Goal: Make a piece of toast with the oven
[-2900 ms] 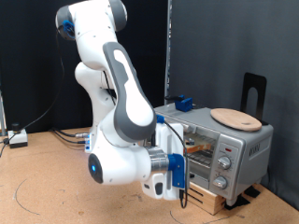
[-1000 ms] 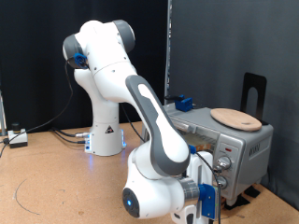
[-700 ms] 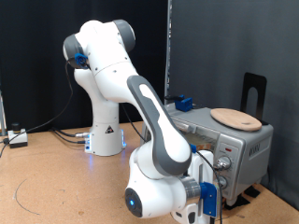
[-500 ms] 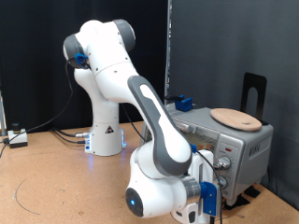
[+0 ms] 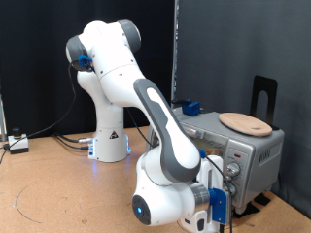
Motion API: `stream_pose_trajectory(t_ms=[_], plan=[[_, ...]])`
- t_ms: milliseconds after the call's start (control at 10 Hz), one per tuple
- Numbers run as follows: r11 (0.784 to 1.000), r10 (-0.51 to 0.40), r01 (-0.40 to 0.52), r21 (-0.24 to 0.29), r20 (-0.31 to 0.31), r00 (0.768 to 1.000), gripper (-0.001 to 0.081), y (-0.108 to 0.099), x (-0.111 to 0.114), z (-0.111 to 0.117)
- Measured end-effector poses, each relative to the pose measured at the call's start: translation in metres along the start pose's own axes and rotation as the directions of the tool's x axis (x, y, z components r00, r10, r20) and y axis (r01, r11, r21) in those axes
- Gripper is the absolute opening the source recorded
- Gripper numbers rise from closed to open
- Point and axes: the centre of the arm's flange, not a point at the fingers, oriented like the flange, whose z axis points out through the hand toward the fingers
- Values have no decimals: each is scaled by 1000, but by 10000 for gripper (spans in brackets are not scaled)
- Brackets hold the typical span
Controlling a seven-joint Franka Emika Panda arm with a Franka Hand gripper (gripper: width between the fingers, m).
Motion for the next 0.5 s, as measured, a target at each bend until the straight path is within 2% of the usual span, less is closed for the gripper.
stream_pose_trajectory(t_ms=[100, 200, 300, 400, 500], plan=[[1000, 0, 0, -1, -6, 1000, 398, 0, 1, 0], [1000, 0, 0, -1, -12, 1000, 203, 0, 1, -1], [1000, 1, -1, -1, -14, 1000, 203, 0, 1, -1], [1000, -16, 16, 2, -15, 1000, 95, 0, 1, -1], [995, -93, 93, 18, -21, 995, 95, 2, 0, -1]])
